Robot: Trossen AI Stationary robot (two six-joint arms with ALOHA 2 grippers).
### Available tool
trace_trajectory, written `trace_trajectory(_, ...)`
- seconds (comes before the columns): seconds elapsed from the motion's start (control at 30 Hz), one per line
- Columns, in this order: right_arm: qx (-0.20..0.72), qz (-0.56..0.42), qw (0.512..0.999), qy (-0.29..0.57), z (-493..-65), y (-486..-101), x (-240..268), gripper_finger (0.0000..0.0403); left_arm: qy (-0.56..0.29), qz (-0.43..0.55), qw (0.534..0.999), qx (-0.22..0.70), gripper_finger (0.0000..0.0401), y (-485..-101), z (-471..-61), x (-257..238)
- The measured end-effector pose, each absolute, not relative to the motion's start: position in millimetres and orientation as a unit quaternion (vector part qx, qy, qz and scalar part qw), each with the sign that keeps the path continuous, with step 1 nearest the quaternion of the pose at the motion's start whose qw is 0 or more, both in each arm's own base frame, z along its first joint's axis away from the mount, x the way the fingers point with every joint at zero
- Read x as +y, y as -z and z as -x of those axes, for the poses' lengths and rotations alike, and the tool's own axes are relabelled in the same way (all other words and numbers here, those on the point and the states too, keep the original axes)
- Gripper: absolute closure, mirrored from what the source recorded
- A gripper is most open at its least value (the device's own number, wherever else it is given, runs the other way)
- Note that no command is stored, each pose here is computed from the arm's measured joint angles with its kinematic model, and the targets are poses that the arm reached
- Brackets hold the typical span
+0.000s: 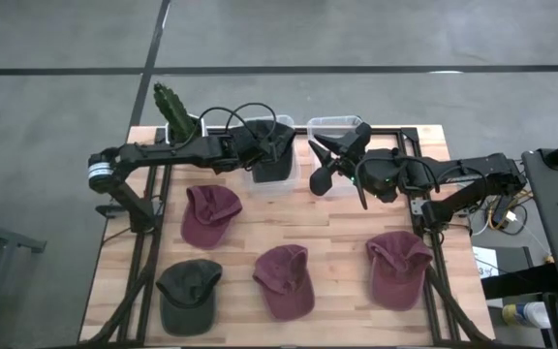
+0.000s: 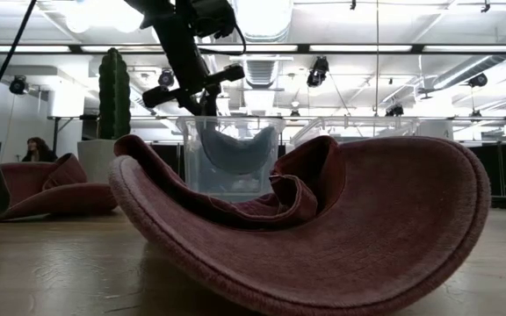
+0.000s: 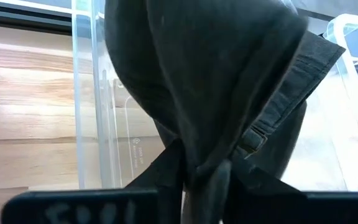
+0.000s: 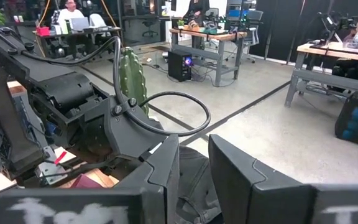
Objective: Pick & Place hat
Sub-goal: Put the right gray cap into the left transparent bin
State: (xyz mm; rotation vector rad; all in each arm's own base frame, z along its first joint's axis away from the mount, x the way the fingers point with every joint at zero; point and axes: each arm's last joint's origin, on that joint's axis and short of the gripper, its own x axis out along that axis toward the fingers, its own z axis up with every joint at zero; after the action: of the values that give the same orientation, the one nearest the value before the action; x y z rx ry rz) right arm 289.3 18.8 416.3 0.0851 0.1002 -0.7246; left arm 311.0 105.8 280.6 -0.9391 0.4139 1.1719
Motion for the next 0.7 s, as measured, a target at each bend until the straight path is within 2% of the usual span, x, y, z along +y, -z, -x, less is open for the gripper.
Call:
trace_trajectory(0.3, 0.049, -0.042, 0.933, 0.354, -289, -416, 19, 0.0333, -0.515, 0.417, 0.721, 0.203, 0.0247, -281, -311, 105)
trace_trajectory(0.7, 0.049, -0.042, 0.933, 0.354, -289, -416, 19, 0.0335, -0.492, 0.386, 0.750, 0.215, 0.0241, -295, -311, 107)
